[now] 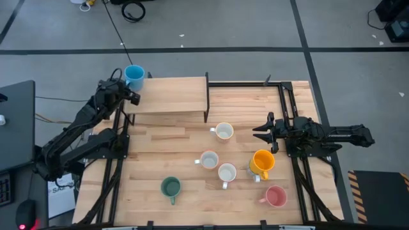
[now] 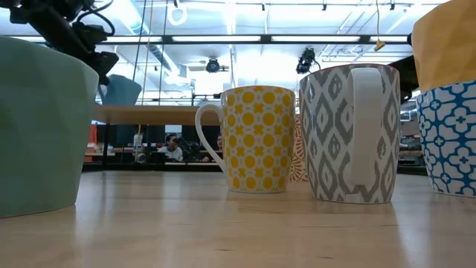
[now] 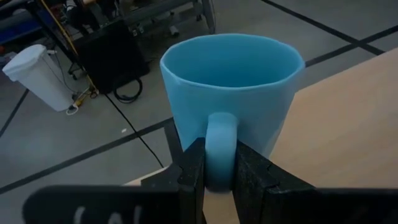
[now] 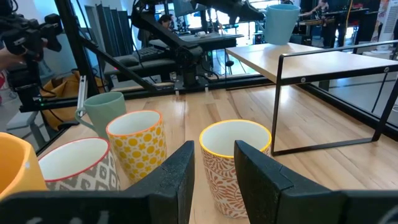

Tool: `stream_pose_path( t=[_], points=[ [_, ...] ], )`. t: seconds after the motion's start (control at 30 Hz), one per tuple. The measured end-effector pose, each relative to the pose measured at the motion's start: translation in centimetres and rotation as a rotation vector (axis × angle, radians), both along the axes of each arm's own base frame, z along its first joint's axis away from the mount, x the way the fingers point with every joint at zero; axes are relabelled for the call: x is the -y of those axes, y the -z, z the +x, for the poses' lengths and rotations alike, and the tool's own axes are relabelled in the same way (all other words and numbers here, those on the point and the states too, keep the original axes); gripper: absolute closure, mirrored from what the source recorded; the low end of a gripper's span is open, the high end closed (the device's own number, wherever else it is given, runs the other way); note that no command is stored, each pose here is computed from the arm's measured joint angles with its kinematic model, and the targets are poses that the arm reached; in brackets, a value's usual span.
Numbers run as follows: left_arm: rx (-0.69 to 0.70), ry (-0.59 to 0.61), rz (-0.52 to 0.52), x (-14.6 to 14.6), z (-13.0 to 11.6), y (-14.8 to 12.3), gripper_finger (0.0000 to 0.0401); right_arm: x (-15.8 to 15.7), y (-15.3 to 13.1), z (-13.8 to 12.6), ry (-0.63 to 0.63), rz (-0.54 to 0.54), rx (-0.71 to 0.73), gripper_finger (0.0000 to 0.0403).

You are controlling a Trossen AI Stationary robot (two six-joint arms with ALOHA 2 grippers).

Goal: Place coffee mugs
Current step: Put the blue mug on the shelf

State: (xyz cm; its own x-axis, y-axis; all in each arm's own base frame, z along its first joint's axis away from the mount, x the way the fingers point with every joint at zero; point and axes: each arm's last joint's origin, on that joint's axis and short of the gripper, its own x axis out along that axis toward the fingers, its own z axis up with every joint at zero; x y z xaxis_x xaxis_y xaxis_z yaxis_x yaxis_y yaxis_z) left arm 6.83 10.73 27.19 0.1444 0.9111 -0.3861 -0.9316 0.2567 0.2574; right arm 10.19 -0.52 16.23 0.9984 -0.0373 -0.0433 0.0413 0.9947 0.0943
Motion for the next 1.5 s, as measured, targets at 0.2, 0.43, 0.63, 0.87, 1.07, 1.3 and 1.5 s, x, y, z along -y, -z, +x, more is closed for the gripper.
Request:
stream_pose_path(
  t=[0.2, 0.43, 0.63, 0.87, 1.07, 1.3, 1.5],
  points=[
    [-0.014, -0.024, 0.001, -0.01, -0.08, 0.06, 0.0335, 0.0, 0.01, 0.0, 0.0, 0.0, 0.0, 0.0284],
    [-0.041, -0.031, -0.026, 0.11, -0.2, 0.38, 0.0333, 0.0, 0.01, 0.0, 0.0, 0.0, 0.0, 0.0284],
    [-0.041, -0.034, -0.031, 0.14, -0.22, 0.45, 0.0333, 0.0, 0.02, 0.0, 0.0, 0.0, -0.001, 0.0284],
    [-0.041, -0.037, -0.03, 0.13, -0.23, 0.43, 0.0333, 0.0, 0.01, 0.0, 0.0, 0.0, -0.001, 0.0284],
    [-0.048, -0.06, -0.023, 0.11, -0.3, 0.43, 0.033, 0.0, 0.0, 0.0, 0.0, 0.0, 0.0, 0.0284],
    [-0.027, -0.074, -0.023, 0.1, -0.31, 0.42, 0.0286, 0.0, 0.01, 0.0, 0.0, 0.0, 0.0, 0.0284],
    [-0.027, -0.074, -0.023, 0.11, -0.31, 0.43, 0.0258, 0.0, 0.0, 0.0, 0.0, 0.0, 0.0, 0.0284]
  ],
)
